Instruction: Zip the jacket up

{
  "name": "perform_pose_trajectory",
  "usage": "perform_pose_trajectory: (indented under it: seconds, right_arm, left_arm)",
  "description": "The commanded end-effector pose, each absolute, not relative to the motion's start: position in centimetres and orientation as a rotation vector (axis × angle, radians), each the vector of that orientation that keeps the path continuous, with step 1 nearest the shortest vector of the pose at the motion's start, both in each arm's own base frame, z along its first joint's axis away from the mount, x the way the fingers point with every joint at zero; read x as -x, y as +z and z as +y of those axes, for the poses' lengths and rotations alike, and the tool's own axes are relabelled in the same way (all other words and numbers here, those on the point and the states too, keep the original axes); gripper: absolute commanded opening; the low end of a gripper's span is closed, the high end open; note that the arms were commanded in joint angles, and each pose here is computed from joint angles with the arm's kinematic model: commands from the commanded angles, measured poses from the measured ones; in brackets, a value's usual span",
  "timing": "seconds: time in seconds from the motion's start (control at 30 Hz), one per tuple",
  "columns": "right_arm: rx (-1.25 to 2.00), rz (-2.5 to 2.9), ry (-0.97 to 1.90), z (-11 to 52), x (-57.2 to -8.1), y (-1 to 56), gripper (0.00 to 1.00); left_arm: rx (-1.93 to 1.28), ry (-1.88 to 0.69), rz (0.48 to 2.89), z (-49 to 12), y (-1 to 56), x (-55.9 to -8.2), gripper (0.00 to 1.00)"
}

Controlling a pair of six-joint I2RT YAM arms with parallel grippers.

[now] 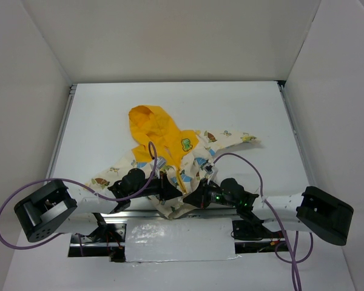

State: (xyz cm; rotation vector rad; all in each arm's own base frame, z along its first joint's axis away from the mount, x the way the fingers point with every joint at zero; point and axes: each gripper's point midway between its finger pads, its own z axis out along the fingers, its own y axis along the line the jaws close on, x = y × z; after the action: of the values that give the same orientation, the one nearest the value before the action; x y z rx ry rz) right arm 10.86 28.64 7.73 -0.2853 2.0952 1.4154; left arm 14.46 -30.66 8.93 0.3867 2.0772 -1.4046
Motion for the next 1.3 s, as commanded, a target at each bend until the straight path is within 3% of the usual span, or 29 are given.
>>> perform_pose_trajectory:
  seconds: [0.0,0.13,0.6,1.27]
  right_arm:
    - [0.271,2.007,1.438,29.2,-11.6,9.7,0.06]
    - [0.237,1.999,1.447,29.1,-11.7,10.3,0.00]
    - [-0.078,2.236,1.433,30.2,-12.9,14.0,0.00]
    - [-0.093,2.172,1.706,30.8,-12.5,20.8,0.00]
  left_arm:
    - [-0.416,-1.461,1.961,-32.0,11.9,-15.2,0.00]
    - [-0.419,-1.462,1.965,-32.1,11.8,-15.1,0.00]
    - [-0.441,-1.503,1.950,-32.3,11.9,-14.6,0.00]
    - [-0.464,-1.490,1.942,-31.5,11.7,-14.0,0.00]
